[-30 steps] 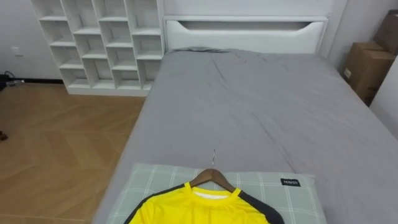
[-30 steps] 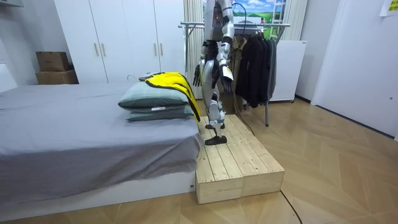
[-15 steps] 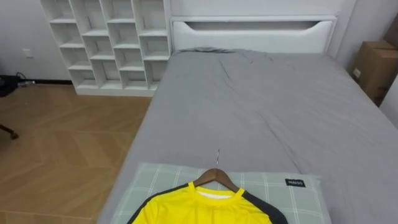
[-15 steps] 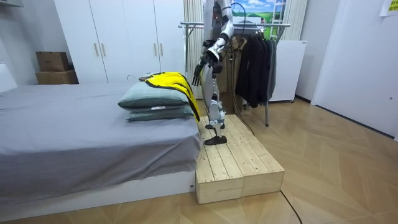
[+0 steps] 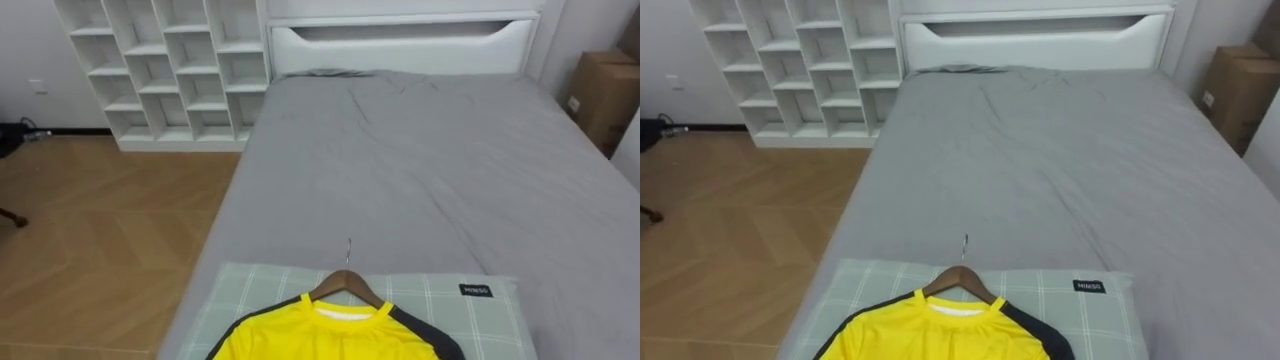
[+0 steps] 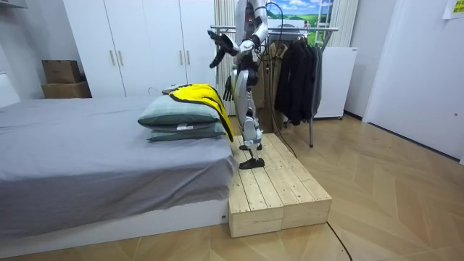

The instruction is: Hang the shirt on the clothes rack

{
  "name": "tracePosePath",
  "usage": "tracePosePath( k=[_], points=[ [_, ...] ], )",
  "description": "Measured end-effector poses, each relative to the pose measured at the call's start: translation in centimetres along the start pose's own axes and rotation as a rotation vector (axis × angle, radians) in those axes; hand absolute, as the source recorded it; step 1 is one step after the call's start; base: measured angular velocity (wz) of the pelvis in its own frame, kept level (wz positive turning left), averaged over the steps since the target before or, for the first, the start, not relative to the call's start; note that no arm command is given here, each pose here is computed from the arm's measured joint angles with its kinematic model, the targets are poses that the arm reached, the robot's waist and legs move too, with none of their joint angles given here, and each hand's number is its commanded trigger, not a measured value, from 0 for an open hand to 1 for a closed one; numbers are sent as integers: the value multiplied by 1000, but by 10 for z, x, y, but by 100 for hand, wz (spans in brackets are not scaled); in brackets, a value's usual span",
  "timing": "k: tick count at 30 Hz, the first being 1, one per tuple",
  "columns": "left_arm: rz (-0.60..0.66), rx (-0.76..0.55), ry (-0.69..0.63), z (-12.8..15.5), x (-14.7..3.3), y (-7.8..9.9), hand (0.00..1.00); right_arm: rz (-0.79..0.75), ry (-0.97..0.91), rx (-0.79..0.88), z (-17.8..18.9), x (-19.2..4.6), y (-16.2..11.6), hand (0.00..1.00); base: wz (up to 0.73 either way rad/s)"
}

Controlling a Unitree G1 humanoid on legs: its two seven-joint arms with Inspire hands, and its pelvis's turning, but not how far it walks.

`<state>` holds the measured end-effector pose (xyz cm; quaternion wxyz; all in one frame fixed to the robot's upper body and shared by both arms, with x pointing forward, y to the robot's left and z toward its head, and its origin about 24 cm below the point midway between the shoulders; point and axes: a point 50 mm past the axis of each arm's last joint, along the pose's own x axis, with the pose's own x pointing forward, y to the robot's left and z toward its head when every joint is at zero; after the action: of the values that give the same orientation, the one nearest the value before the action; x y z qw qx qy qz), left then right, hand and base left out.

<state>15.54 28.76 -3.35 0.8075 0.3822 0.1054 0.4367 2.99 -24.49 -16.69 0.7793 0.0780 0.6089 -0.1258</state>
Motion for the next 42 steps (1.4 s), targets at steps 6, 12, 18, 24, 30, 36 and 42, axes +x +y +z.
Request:
tracePosePath(
  k=[6, 12, 18, 24, 30, 36, 42],
  points=[
    [19, 28, -123, 18, 10, 2, 0, 34, -14, -14, 4, 0, 0, 0, -4],
    [33, 13, -258, 46, 16, 3, 0, 31, -22, -14, 6, 0, -3, 0, -1],
    [-1, 66, -333, 54, 17, -1, 0, 26, -19, -38, 5, -1, -5, 0, -1],
    [-48, 119, -372, 58, 17, -6, 0, 21, -22, -44, 6, -1, -7, 0, -5],
    [-76, 143, -392, 62, 19, -8, 0, 37, -26, -47, 8, -1, -7, 0, 0],
    [-148, 220, -514, 80, 17, -22, 0, 36, -35, -52, 9, -2, -8, 0, -1],
    [-195, 276, -620, 94, 8, -33, 0, 32, -50, -62, 14, -1, -8, 0, -5]
  ],
)
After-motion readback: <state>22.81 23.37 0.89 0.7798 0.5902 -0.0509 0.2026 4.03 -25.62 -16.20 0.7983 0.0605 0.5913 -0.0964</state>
